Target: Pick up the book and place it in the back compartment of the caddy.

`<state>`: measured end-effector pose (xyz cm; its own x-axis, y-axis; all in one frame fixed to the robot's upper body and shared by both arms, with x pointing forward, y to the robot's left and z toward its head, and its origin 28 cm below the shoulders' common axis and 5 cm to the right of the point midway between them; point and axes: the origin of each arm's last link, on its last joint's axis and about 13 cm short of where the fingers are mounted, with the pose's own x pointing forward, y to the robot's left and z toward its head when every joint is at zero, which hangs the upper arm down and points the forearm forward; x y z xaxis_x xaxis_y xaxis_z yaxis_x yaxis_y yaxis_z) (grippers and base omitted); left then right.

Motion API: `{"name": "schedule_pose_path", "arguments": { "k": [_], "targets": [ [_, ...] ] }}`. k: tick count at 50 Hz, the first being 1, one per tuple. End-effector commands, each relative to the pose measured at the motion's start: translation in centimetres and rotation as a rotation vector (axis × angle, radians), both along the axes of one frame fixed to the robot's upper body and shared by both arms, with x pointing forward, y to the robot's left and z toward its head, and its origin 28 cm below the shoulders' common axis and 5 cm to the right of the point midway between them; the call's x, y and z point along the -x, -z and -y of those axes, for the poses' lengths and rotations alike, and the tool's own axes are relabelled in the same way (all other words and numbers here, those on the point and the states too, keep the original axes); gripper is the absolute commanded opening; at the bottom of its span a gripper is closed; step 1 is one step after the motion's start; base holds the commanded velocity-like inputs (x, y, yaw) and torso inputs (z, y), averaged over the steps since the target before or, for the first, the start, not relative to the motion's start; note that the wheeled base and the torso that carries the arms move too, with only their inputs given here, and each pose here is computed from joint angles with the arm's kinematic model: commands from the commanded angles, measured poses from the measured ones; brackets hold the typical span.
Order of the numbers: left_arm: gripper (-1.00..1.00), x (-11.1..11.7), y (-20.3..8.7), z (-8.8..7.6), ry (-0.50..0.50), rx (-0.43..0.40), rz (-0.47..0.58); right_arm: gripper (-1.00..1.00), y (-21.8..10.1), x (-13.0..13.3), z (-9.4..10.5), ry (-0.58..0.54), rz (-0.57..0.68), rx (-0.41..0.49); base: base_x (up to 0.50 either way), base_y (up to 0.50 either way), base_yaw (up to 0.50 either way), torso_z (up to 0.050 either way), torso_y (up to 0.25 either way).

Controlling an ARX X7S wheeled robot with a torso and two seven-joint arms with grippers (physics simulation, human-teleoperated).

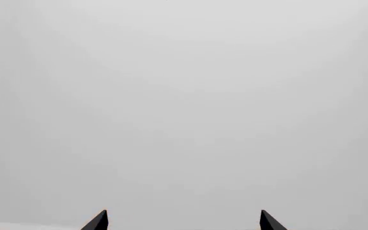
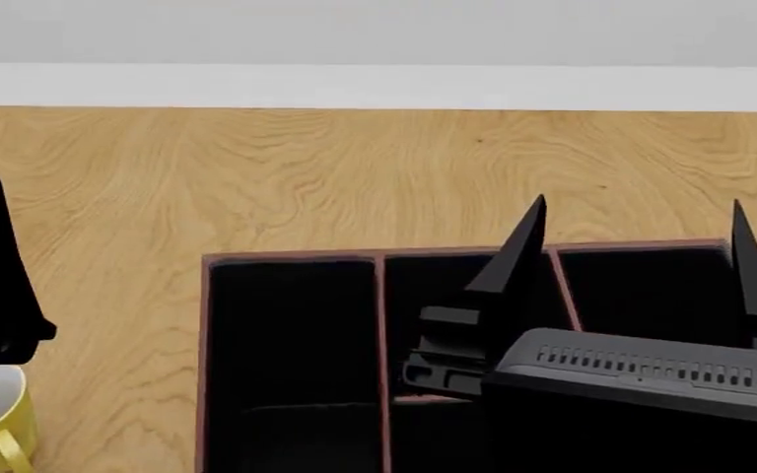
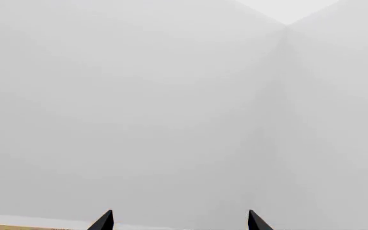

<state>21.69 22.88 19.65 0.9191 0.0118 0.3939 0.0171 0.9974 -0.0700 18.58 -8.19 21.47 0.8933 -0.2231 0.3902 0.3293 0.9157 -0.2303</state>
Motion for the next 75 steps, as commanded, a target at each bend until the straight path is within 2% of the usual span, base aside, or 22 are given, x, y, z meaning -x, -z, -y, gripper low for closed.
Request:
{"name": "schedule_pose_path", "arguments": {
  "k": [1, 18, 23, 24, 34, 39, 42, 46, 48, 49, 51, 54, 56, 57, 60, 61, 63, 64, 69, 71, 72, 75],
  "targets": [
    [1.0, 0.4, -0.4, -0.2, 0.005, -0.03, 0.013, 1.0, -0.1, 0.2, -0.1, -0.001, -0.001, 0.003, 0.0, 0.0, 0.0, 0.0, 0.0],
    [1.0, 0.9, -1.2, -1.2, -0.021, -0.12, 0.028, 1.0, -0.3, 0.3, -0.1, -0.013, 0.018, 0.006, 0.0, -0.11, 0.0, 0.0, 0.0],
    [1.0, 1.2, -1.6, -1.4, -0.037, -0.094, 0.031, 1.0, -0.3, 0.4, -0.1, -0.015, 0.022, 0.031, 0.0, -0.04, 0.0, 0.0, 0.0],
    [1.0, 1.2, -1.6, -1.4, -0.036, -0.093, 0.029, 1.0, -0.3, 0.3, -0.1, -0.03, 0.032, 0.003, 0.0, -0.5, 0.0, 0.0, 0.0],
    [1.0, 1.4, -1.6, -1.4, -0.029, -0.103, 0.025, 1.0, -0.2, 0.3, -0.1, -0.02, 0.015, 0.004, 0.0, -0.32, 0.0, 0.0, 0.0],
    [1.0, 0.5, -2.0, -2.1, 0.01, -0.126, -0.017, 1.0, -0.1, 0.3, -0.1, -0.023, 0.015, 0.003, 0.0, 0.0, 0.0, 0.0, 0.0],
    [1.0, -0.3, -2.9, -3.1, 0.013, -0.174, -0.047, 1.0, -0.1, 0.2, -0.2, -0.033, 0.015, 0.003, 0.0, 0.0, 0.0, 0.0, 0.0],
    [1.0, -1.1, -5.7, -4.9, -0.008, -0.29, -0.068, 1.0, -0.2, 0.2, -0.2, -0.035, 0.014, 0.003, 0.0, 0.0, 0.0, 0.0, 0.0],
    [1.0, -1.1, -6.8, -5.5, 0.007, -0.345, -0.047, 1.0, -0.2, 0.2, -0.3, -0.039, 0.012, 0.011, 0.0, 0.0, 0.0, 0.0, 0.0],
    [1.0, -1.2, -7.6, -5.9, 0.042, -0.357, -0.086, 1.0, -0.2, 0.2, -0.3, -0.039, 0.011, 0.012, 0.0, 0.0, 0.0, 0.0, 0.0],
    [1.0, -1.5, -8.9, -6.6, 0.03, -0.425, -0.083, 1.0, -0.2, 0.2, -0.3, -0.042, 0.01, 0.015, 0.0, 0.0, 0.0, 0.0, 0.0],
    [1.0, -1.9, -10.5, -7.4, 0.061, -0.568, -0.137, 1.0, -0.3, 0.2, -0.3, -0.041, 0.011, 0.017, 0.0, 0.0, 0.0, 0.0, 0.0],
    [1.0, -2.0, -10.6, -8.0, 0.142, -0.649, -0.205, 1.0, -0.3, 0.2, -0.4, -0.043, 0.012, 0.017, 0.0, 0.0, 0.0, 0.0, 0.0],
    [1.0, -2.2, -10.6, -8.1, 0.135, -0.647, -0.213, 1.0, -0.3, 0.2, -0.4, -0.043, 0.011, 0.019, 0.0, 0.0, 0.0, 0.0, 0.0],
    [1.0, -2.7, -11.0, -9.2, 0.146, -0.723, -0.276, 1.0, -0.3, 0.2, -0.4, -0.044, 0.01, 0.02, 0.0, 0.0, 0.0, 0.0, 0.0],
    [1.0, -3.0, -11.2, -9.6, 0.099, -0.763, -0.291, 1.0, -0.3, 0.1, -0.5, -0.048, 0.011, 0.02, 0.0, 0.0, 0.0, 0.0, 0.0],
    [1.0, -3.2, -11.9, -10.1, 0.102, -0.777, -0.326, 1.0, -0.3, 0.0, -0.5, -0.047, 0.008, 0.017, 0.0, 0.0, 0.0, 0.0, 0.0],
    [1.0, -3.3, -12.1, -10.5, 0.089, -0.814, -0.328, 1.0, -0.3, 0.0, -0.5, -0.047, 0.009, 0.017, 0.0, 0.0, 0.0, 0.0, 0.0],
    [1.0, -3.2, -12.9, -11.3, 0.101, -0.868, -0.409, 1.0, -0.2, -0.1, -0.6, -0.052, 0.003, 0.013, 0.0, 0.0, 0.0, 0.0, 0.0],
    [1.0, -3.2, -12.9, -11.7, 0.104, -0.931, -0.452, 1.0, -0.2, -0.1, -0.6, -0.053, 0.003, 0.012, 0.0, 0.0, 0.0, 0.0, 0.0],
    [1.0, -3.1, -12.7, -11.9, 0.105, -0.962, -0.516, 1.0, -0.3, -0.1, -0.6, -0.053, 0.002, 0.013, 0.0, 0.0, 0.0, 0.0, 0.0],
    [1.0, -3.4, -12.4, -12.5, 0.091, -1.039, -0.542, 1.0, -0.3, -0.1, -0.6, -0.054, 0.004, 0.011, 0.0, 0.0, 0.0, 0.0, 0.0]
  ]
}}
